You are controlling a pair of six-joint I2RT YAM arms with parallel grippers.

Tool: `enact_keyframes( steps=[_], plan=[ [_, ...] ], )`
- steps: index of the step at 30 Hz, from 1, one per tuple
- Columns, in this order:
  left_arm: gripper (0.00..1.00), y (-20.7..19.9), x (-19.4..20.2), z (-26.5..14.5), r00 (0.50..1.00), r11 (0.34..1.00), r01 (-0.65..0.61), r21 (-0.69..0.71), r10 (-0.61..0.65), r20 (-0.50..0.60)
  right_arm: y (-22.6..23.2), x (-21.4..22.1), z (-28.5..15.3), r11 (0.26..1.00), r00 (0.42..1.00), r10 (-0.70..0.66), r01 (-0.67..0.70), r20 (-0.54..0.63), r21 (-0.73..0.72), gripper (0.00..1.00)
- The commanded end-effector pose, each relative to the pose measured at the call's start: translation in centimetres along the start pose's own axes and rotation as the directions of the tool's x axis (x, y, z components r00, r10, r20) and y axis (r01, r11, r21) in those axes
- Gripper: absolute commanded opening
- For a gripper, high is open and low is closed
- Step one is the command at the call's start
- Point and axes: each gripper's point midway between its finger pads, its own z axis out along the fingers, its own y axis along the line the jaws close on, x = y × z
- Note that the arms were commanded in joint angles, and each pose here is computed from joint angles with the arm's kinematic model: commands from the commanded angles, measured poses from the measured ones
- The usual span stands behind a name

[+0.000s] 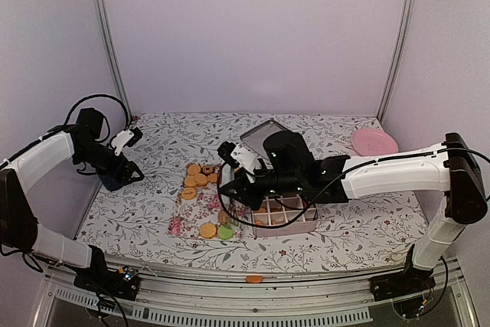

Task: Pack the cookies
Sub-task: Pick up the fake cookies from the plate.

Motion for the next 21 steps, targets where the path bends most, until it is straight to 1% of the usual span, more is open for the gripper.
enact_keyframes(
  steps=[1, 9, 21],
  plan=[
    [0.91, -0.1, -0.1, 0.0, 1.0, 1.0, -0.013, 0.003, 0.013, 0.006, 0.7, -0.6, 0.7, 0.999, 1.0, 0.009, -0.008, 0.028, -0.034, 0.28],
    [0.91, -0.1, -0.1, 0.0, 1.0, 1.0, -0.014, 0.004, 0.014, 0.006, 1.0, 1.2, 1.7, 0.999, 1.0, 0.012, -0.013, -0.012, -0.043, 0.38],
    [0.91, -0.1, 0.0, 0.0, 1.0, 1.0, -0.015, 0.0, 0.015, 0.004, 2.1, 1.6, 1.6, 0.995, 1.0, 0.013, -0.014, -0.011, -0.101, 0.39]
  ],
)
